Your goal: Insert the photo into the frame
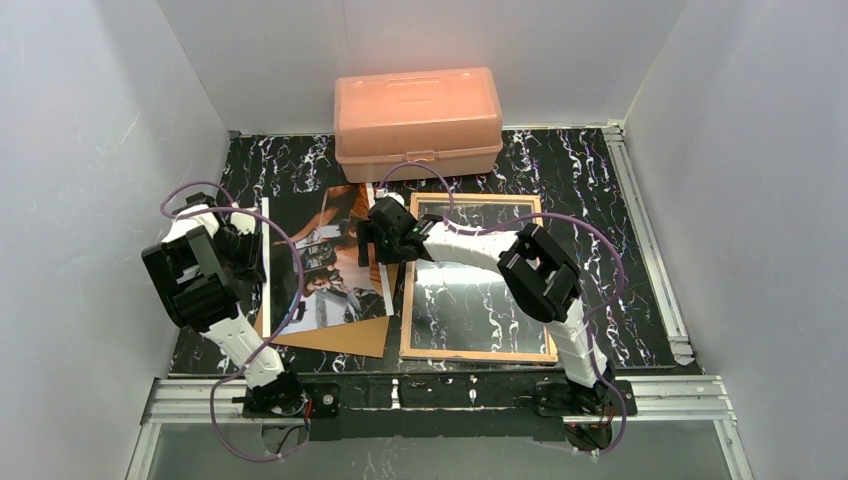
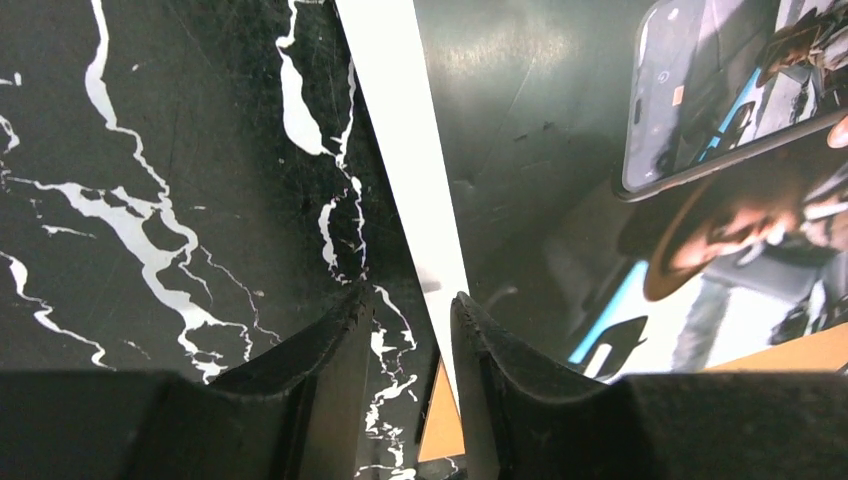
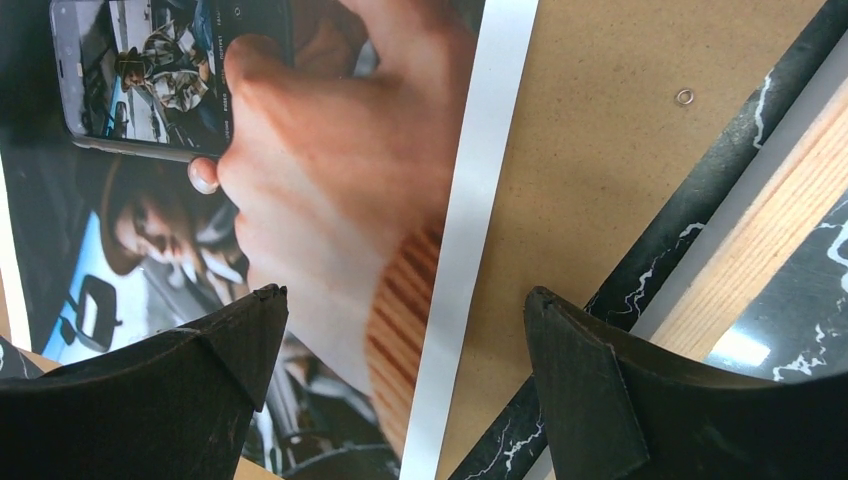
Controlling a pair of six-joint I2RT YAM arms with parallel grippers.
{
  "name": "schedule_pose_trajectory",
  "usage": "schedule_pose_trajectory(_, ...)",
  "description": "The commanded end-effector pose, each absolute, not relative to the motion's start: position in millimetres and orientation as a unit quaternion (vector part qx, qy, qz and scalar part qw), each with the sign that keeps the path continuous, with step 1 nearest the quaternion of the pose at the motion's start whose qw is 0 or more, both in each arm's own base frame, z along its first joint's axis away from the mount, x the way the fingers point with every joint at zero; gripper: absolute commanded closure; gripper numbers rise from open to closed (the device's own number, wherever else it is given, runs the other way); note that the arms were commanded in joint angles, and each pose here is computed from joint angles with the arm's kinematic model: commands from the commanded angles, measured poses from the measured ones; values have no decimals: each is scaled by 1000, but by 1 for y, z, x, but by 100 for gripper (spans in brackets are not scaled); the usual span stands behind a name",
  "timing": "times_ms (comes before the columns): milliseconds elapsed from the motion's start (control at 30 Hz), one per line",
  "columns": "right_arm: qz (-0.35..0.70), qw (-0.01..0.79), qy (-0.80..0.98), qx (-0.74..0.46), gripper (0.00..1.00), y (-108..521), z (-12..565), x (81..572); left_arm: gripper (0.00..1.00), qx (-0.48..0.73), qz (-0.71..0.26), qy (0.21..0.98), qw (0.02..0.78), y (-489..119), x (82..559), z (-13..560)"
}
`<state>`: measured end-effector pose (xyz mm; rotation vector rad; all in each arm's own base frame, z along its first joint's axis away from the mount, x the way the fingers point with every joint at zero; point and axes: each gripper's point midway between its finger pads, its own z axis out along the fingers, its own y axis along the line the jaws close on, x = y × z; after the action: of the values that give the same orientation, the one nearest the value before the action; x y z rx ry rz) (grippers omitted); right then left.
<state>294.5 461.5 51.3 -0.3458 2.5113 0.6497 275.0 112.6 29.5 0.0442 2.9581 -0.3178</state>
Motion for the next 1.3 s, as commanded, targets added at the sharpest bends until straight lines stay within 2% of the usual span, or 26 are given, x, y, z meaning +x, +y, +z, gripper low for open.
schedule_pose_trajectory(0,257,248,927,-110,4,466,42,296,68,13,-130,989,71,100,269,20)
schedule_pose_trajectory(233,279,215,932,-87,6,469,30,288,77,10,-131,989,61,98,267,6)
schedule_pose_trajectory(667,340,178,922,-53,7,487,39,276,87,12,-169,985,41,82,268,-10)
schedule_pose_trajectory(1267,438,146,887,-9,7,518,68,264,94,45,-210,976,41,70,264,-7)
